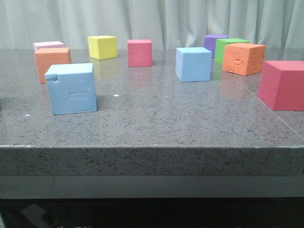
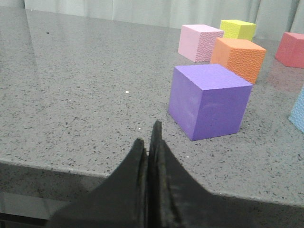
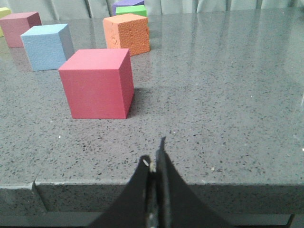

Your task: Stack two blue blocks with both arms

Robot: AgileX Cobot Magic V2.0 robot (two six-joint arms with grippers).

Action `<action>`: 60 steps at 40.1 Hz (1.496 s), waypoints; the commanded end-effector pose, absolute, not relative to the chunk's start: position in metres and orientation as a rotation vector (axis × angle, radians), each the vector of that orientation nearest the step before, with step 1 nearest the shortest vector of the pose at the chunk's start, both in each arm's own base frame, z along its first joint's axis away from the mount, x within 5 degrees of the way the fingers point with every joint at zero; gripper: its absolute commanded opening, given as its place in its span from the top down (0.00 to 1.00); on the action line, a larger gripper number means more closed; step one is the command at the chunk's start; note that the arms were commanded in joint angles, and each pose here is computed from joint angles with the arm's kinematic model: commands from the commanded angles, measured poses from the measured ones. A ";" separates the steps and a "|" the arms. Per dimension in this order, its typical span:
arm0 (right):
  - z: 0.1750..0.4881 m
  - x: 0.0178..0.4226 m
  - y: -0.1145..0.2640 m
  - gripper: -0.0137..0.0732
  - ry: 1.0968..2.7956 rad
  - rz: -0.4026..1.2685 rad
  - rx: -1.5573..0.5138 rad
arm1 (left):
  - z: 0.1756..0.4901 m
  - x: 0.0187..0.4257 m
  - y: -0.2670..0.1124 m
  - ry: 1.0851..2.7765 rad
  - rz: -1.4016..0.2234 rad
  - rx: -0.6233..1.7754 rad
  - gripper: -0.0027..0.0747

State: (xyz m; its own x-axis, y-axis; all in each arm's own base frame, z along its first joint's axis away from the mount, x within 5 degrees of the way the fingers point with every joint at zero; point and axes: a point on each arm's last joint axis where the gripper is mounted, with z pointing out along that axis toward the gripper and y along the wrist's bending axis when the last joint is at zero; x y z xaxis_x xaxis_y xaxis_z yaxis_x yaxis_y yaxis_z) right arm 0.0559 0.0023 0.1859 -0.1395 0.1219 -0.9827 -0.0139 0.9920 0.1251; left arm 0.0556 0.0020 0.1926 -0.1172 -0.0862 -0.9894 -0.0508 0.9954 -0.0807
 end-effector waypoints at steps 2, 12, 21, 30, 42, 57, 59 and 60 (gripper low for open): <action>0.194 0.055 0.002 0.92 1.610 0.111 0.080 | 0.190 0.056 0.002 1.615 -0.041 -0.105 0.99; 0.194 0.055 0.002 0.92 1.610 0.111 0.080 | 0.191 0.056 0.002 1.596 -0.040 -0.105 0.99; 0.194 0.055 0.002 0.92 1.610 0.111 0.080 | 0.192 0.056 0.002 1.592 -0.040 -0.105 0.99; 0.194 0.055 0.002 0.92 1.610 0.111 0.080 | 0.192 0.056 0.002 1.592 -0.040 -0.105 0.99; 0.195 0.055 0.002 0.92 1.605 0.110 0.081 | 0.197 0.056 0.002 1.532 -0.038 -0.104 0.99; 0.199 0.055 0.001 0.92 1.553 0.109 0.081 | 0.214 0.054 0.003 1.347 -0.033 -0.099 0.99; 0.202 0.055 0.001 0.92 1.523 0.109 0.081 | 0.217 0.053 0.003 1.314 -0.032 -0.098 0.99; 0.204 0.055 0.001 0.92 1.502 0.108 0.081 | 0.218 0.053 0.003 1.298 -0.032 -0.098 0.99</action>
State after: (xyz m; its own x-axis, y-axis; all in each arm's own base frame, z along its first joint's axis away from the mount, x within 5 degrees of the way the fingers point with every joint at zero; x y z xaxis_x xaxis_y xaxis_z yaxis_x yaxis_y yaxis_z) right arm 0.0564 0.0020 0.1899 -0.0958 0.1232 -0.9877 -0.0161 0.9920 0.1253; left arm 0.0553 0.0030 0.2167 0.1471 -0.0737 -0.9864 -0.0412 0.9959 -0.0806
